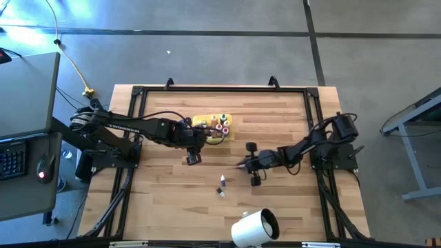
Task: Pick & Place food coloring
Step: Put the small purple food coloring bottle into the yellow container
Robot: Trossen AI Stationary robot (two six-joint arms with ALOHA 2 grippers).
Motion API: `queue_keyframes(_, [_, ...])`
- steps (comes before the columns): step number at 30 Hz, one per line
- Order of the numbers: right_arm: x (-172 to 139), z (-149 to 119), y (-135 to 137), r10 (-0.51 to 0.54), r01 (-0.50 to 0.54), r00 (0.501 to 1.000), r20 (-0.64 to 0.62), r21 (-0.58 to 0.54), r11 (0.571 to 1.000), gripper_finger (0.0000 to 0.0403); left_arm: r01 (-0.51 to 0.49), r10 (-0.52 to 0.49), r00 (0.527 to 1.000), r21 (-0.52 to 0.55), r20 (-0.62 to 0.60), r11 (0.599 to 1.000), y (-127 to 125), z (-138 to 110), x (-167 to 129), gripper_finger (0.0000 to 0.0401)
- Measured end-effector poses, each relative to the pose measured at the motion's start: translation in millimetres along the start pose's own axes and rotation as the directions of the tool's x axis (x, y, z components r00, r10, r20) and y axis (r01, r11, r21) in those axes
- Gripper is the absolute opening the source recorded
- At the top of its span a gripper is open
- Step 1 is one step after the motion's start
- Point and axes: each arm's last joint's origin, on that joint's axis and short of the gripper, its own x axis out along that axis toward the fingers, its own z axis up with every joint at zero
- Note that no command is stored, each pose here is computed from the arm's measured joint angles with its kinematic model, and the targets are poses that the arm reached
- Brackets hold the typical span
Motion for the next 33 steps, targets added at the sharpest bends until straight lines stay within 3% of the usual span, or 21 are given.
queue_keyframes(4, [-4.5, 0.3, -0.5, 0.001, 0.001, 0.999, -0.054, 0.047, 0.999, 0.0050, 0.000, 0.000, 1.000, 0.000, 0.000, 1.000, 0.0, 0.0, 0.0, 0.0168])
queue_keyframes(9, [-5.9, -12.4, -0.8, -0.018, 0.037, 0.982, -0.189, 0.097, 0.995, 0.0097, 0.000, 0.000, 1.000, 0.000, 0.000, 1.000, 0.1, 0.0, 0.0, 0.0168])
queue_keyframes(14, [-6.5, -13.9, 0.1, -0.024, 0.054, 0.979, -0.204, 0.145, 0.988, 0.0139, 0.001, -0.001, 1.000, 0.000, 0.000, 1.000, 0.0, 0.0, 0.0, 0.0168])
queue_keyframes(19, [-7.7, -14.1, 0.3, -0.015, 0.032, 0.982, -0.187, 0.089, 0.996, 0.0148, 0.001, -0.001, 1.000, 0.000, 0.000, 1.000, 0.0, 0.0, 0.0, 0.0168])
queue_keyframes(25, [-22.5, 19.6, -2.5, 0.005, -0.006, 0.999, -0.032, -0.030, 1.000, 0.0149, 0.001, -0.001, 1.000, -0.003, 0.000, 1.000, 0.0, 0.0, 0.0, 0.0168])
queue_keyframes(29, [-47.4, 38.8, -9.0, -0.047, 0.046, 0.999, -0.011, -0.036, 0.998, 0.0149, -0.006, 0.006, 1.000, 0.000, 0.000, 1.000, 0.2, 0.0, 0.0, 0.0168])
queue_keyframes(33, [-75.3, 48.4, -13.8, -0.063, 0.062, 0.996, -0.059, -0.022, 0.998, 0.0149, -0.095, 0.095, 0.995, 0.005, 0.019, 0.995, 3.0, -0.1, -0.2, 0.0168])
